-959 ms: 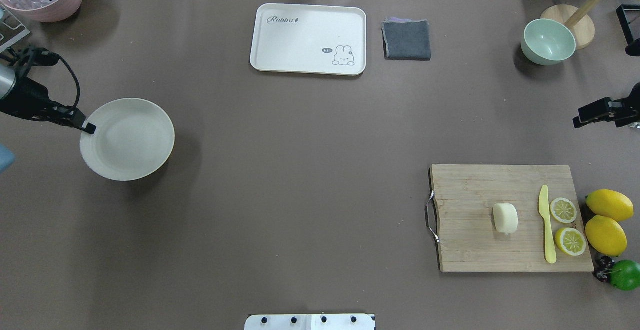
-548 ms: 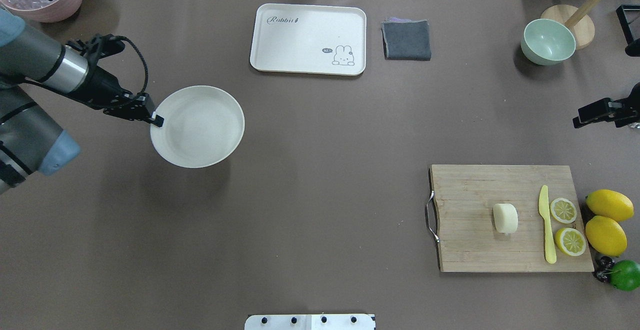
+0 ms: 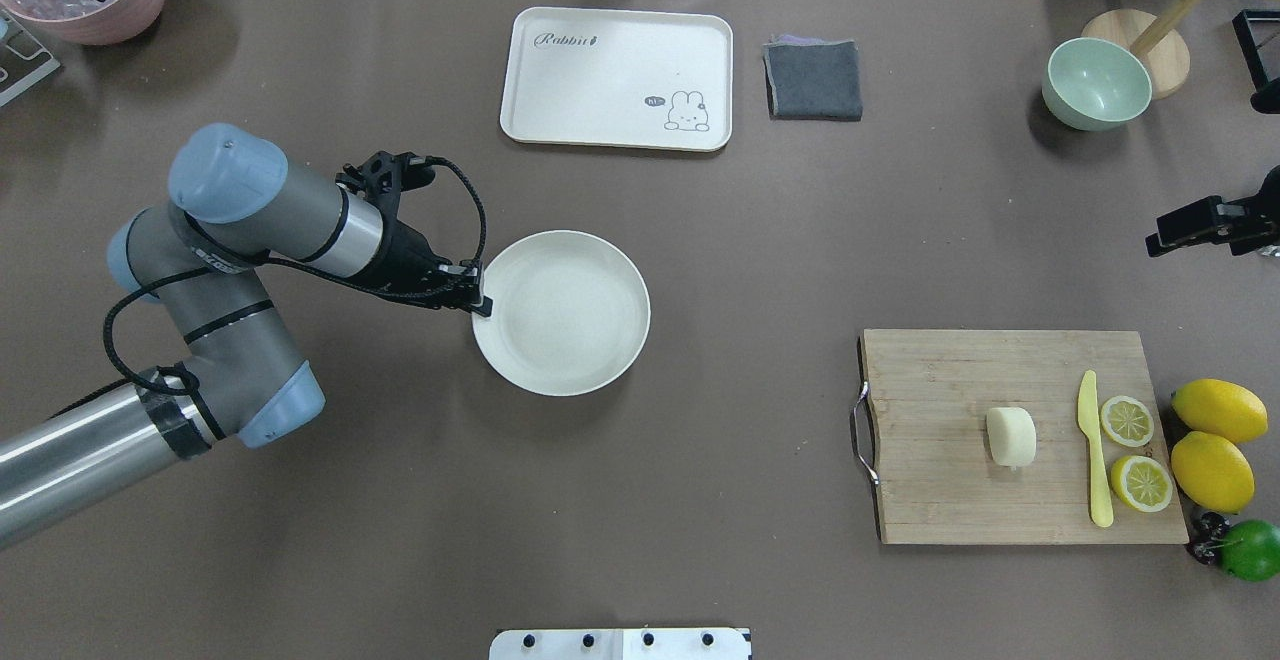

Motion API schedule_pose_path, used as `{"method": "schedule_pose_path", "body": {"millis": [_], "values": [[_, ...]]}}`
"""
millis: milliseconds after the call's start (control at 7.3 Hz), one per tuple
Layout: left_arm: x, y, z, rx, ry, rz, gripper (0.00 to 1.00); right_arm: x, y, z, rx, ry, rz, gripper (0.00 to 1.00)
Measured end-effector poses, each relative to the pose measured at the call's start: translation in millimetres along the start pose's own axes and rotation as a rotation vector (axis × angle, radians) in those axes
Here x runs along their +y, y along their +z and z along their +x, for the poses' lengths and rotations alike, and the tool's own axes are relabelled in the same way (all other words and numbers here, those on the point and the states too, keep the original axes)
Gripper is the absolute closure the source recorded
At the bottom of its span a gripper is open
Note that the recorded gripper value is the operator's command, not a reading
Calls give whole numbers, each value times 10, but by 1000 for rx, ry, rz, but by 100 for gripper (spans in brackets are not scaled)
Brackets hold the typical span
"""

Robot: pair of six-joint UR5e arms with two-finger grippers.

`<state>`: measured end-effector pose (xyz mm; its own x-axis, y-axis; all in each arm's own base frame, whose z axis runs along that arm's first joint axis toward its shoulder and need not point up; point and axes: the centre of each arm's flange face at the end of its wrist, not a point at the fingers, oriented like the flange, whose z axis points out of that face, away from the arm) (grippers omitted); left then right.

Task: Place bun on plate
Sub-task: 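Slide the white plate with the left gripper toward the table centre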

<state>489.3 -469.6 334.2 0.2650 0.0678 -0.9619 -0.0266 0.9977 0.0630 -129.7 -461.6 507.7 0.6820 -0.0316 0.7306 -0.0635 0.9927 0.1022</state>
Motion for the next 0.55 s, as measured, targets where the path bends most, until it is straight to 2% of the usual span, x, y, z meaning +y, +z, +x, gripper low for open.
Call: {"method": "schedule_pose_path", "body": {"millis": [137,274,548], "values": [[90,129,156,6,-2,10,57,0,1,-1,0,0,0,0],[144,206,260,10,1,20,9,0,2,-4,-1,0,-1,0],[150,236,388,20,9,34,6,-8,5,-69,-7,15,-1,0]]}}
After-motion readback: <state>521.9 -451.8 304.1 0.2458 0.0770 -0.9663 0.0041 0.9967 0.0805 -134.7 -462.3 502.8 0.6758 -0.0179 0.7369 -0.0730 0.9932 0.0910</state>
